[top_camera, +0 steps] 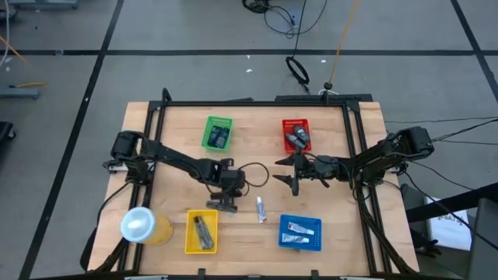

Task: Pick & Place Travel size toiletries
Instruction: Put the black hairbrush into the yellow bin

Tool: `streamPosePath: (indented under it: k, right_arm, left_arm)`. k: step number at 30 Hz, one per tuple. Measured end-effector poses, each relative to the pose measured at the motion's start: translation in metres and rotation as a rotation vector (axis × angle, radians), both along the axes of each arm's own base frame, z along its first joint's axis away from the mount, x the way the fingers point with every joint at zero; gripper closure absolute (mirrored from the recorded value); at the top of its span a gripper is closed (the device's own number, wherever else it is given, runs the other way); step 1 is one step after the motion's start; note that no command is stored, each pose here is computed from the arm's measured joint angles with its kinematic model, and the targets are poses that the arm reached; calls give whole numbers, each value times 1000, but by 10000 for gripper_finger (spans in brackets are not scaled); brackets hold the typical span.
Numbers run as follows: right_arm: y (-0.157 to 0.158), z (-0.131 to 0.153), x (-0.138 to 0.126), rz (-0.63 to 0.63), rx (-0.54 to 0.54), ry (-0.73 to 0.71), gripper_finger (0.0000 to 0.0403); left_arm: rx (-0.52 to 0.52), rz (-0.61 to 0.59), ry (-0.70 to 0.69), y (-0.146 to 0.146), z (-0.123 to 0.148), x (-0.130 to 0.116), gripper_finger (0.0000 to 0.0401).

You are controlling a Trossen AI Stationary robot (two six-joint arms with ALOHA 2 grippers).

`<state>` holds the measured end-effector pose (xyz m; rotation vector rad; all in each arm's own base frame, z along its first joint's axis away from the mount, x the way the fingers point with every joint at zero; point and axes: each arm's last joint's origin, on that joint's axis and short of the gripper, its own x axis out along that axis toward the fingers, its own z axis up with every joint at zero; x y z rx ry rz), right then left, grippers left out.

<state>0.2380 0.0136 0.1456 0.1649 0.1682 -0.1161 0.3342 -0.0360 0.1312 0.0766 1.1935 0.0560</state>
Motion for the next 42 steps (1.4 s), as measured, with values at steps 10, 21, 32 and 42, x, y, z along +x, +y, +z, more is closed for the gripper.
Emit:
streamPosePath:
  k: [10,21,32,42]
  right_arm:
    - [0,0,0,0,-15,6,149]
    - [0,-1,0,1,-19,10,149]
    - [0,0,0,0,-18,2,149]
    - [0,0,0,0,-18,1,149]
  left_arm:
    - [177,103,-346,8,-2,35,308]
    - [-182,-16,-123,-7,56,-7,309]
    - [-117,-61,-87,-22,8,-1,309]
    - [82,-107,-259,-14,-19,28,309]
